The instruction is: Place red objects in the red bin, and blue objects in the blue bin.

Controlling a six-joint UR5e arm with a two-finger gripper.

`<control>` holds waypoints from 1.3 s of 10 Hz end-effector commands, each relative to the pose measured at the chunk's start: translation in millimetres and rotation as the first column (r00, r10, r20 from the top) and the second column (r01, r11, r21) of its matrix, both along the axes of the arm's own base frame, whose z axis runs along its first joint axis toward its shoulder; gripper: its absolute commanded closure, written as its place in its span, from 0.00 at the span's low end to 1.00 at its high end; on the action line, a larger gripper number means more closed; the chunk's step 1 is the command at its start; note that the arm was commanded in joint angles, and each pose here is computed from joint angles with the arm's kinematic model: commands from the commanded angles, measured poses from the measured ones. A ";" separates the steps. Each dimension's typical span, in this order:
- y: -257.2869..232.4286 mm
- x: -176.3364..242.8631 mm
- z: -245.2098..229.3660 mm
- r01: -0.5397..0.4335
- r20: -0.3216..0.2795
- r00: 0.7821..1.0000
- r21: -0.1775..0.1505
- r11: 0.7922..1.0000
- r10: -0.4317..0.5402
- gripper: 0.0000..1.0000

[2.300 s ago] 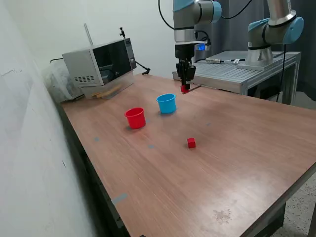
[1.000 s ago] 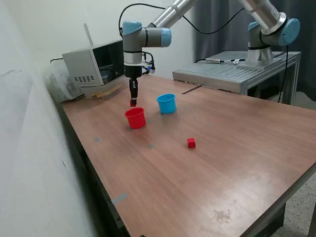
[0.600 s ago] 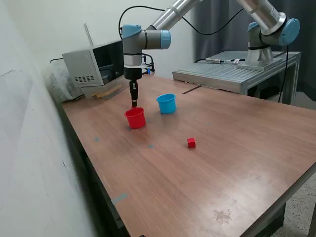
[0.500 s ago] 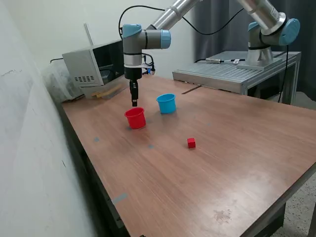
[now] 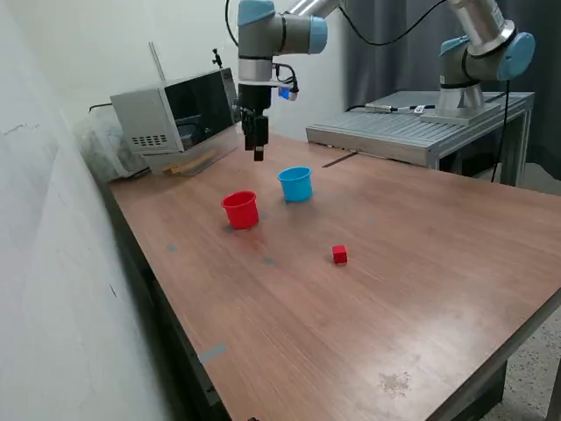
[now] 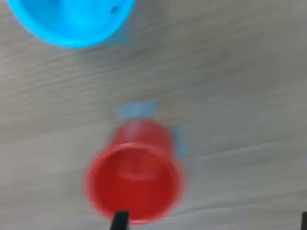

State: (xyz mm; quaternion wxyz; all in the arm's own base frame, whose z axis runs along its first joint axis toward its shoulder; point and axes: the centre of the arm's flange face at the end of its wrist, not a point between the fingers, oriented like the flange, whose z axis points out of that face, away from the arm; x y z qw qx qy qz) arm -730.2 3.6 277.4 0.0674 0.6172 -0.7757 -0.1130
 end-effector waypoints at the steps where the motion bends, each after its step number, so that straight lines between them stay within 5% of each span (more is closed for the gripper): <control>1: -99.0 46.1 29.6 -0.379 0.029 0.925 -0.014 0.925 0.379 0.00; 5: -187.1 88.7 33.3 -0.474 0.049 0.879 -0.025 0.880 0.475 0.00; 8: -266.4 122.9 33.0 -0.280 0.094 0.953 -0.093 0.956 0.288 0.00; 9: -281.5 112.8 44.9 -0.175 0.065 0.981 -0.110 0.978 0.183 0.00; 13: -293.9 34.8 3.2 0.063 0.035 0.997 -0.049 0.997 -0.062 0.00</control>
